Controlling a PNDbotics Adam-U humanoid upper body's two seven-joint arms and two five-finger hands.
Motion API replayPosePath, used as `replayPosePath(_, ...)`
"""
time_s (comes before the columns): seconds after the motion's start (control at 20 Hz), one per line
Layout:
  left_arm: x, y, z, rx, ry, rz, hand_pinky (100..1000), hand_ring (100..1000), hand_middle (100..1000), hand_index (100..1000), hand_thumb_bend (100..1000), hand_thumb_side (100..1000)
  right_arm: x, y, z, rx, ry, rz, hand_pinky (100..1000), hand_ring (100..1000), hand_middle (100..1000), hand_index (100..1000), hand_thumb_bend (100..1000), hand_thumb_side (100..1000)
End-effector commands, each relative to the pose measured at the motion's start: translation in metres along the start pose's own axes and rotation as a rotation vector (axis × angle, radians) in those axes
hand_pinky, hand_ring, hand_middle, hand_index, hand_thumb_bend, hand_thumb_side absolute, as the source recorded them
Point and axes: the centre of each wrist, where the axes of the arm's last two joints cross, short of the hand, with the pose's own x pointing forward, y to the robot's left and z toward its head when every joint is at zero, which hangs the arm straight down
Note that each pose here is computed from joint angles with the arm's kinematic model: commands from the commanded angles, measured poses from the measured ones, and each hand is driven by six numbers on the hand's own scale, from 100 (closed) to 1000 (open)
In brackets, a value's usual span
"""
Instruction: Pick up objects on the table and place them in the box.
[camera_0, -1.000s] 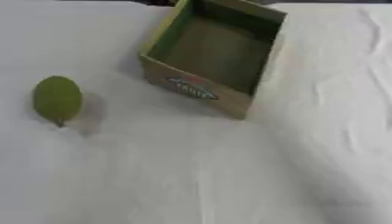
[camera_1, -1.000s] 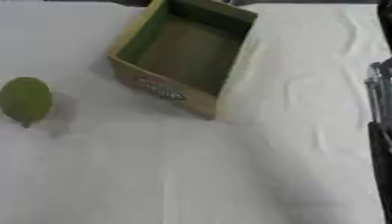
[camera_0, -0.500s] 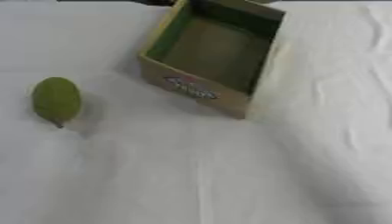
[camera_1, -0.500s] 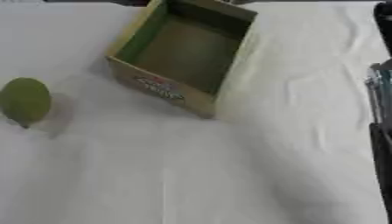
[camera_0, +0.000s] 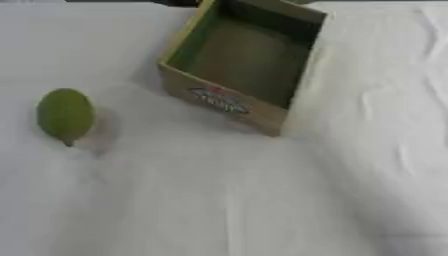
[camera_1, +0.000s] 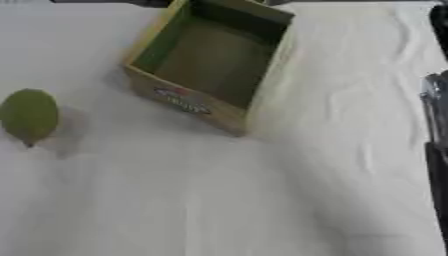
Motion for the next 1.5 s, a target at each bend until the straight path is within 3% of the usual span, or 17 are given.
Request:
replayPosePath(0.05,-0.002,0.018,-0.006,-0.027,-0.055,-0.019,904,884,836,930,100,461,0.005,-0.004,-0.008,0.02,-0.036,0.011,830,773,548,728,100,495)
replayPosePath(0.45,0.006,0.041,-0.031,0.03,-0.134,-0.023,907,886,843,937,100,393,0.006,-0.002,-0.007,0.028,-0.032,-0.001,830,774,548,729,100,497)
replayPosePath(0.85,0.01,0.049,-0.049,0.055,-0.113,-0.028,909,887,844,939,100,352,0.006,0.0,-0.006,0.035,-0.029,-0.012,831,774,548,729,100,497)
replayPosePath(1.1,-0.012,0.04,-0.049,0.023,-0.024,-0.011,913,889,851,942,100,367,0.006,0.001,-0.006,0.036,-0.028,-0.017,831,774,548,729,100,500)
replayPosePath(1.3,-0.031,0.032,-0.049,-0.026,0.039,-0.008,923,897,856,944,168,383,0.006,0.001,-0.006,0.035,-0.029,-0.02,831,774,548,729,100,501)
replayPosePath(1.4,-0.039,0.027,-0.047,-0.056,0.072,-0.002,927,901,861,948,191,428,0.006,0.001,-0.006,0.034,-0.029,-0.021,831,774,548,729,100,502)
replayPosePath(1.45,-0.043,0.023,-0.046,-0.075,0.081,0.005,930,904,865,951,197,486,0.006,0.001,-0.006,0.034,-0.029,-0.022,831,774,548,729,100,502)
replayPosePath(1.5,-0.045,0.019,-0.046,-0.095,0.079,0.016,934,910,871,956,208,608,0.006,0.001,-0.006,0.035,-0.029,-0.023,831,774,548,729,100,502)
